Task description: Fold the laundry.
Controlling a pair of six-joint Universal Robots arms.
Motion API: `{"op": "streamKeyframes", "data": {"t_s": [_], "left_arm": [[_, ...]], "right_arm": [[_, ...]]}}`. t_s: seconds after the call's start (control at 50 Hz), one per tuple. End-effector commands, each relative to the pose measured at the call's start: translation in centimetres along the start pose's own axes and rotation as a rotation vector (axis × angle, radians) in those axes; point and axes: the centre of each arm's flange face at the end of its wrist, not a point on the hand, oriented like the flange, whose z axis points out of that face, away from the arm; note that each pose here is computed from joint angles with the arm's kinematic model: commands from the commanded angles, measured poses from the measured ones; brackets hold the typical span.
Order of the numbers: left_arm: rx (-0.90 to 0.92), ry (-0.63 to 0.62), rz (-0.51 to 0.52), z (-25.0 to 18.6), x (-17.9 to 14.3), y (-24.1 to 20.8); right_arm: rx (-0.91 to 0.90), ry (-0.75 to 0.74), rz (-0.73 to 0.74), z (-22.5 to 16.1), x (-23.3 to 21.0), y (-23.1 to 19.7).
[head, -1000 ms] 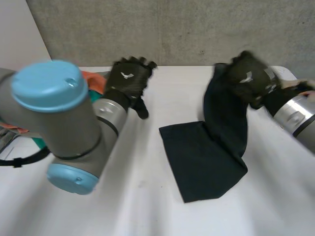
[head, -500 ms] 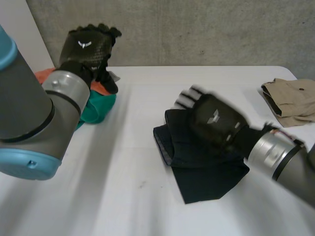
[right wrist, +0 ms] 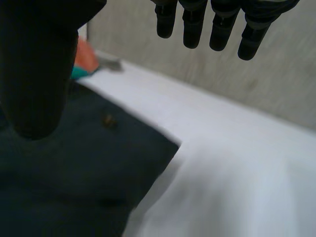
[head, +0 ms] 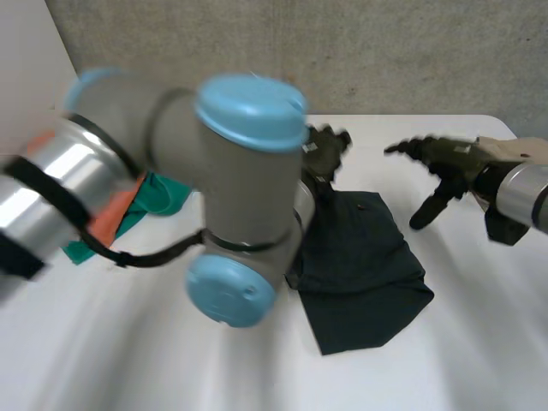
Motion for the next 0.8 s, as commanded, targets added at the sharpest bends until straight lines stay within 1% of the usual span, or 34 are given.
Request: {"op": "streamKeyframes", "data": {"t_s": [0.02,0.1,0.16,0.18,0.24,0.26,0.34,0.38,0.48,0.56,0.64,0.72,0.78,0.8], "left_arm": [[-0.130,0.008,0.050,2.3,1.0,5.6],[-0.231,-0.039,0.082,2.1,0.5,7.8],[-0.275,-0.084,0.106,1.9,0.0,8.6],[-0.294,-0.120,0.127,1.7,-0.4,8.9],[-0.316,-0.160,0.161,1.4,-0.8,9.1],[-0.330,-0.177,0.189,1.2,-0.9,9.2],[-0.359,-0.178,0.252,0.4,-0.8,9.1],[-0.369,-0.171,0.269,0.0,-0.6,8.8],[-0.326,-0.151,0.259,-1.6,0.1,6.2],[-0.272,-0.124,0.245,-2.8,0.6,3.7],[-0.208,-0.104,0.226,-3.7,0.6,1.1],[-0.116,-0.086,0.216,-4.0,-0.5,-2.0],[-0.067,-0.054,0.220,-4.1,-1.1,-3.6],[-0.033,-0.008,0.223,-4.2,-1.2,-4.4]], "right_arm": [[-0.135,-0.057,-0.001,2.2,-0.6,3.7],[-0.161,-0.071,-0.015,3.0,-0.9,5.1],[-0.168,-0.081,-0.032,3.2,-1.3,5.7],[-0.174,-0.087,-0.053,3.4,-1.5,6.1],[-0.173,-0.080,-0.110,3.7,-1.7,6.7],[-0.174,-0.072,-0.158,3.9,-1.8,7.2],[-0.163,-0.041,-0.268,4.2,-1.6,7.5],[-0.151,-0.030,-0.299,4.4,-1.4,7.4],[-0.098,-0.014,-0.346,4.4,-1.2,6.5],[-0.041,-0.006,-0.411,3.9,-1.5,5.5],[0.038,-0.015,-0.508,2.8,-2.6,4.5],[0.132,0.022,-0.621,0.9,-3.4,3.8],[0.155,0.033,-0.649,-0.3,-4.1,4.0],[0.159,0.029,-0.648,-1.0,-4.6,4.4]]}}
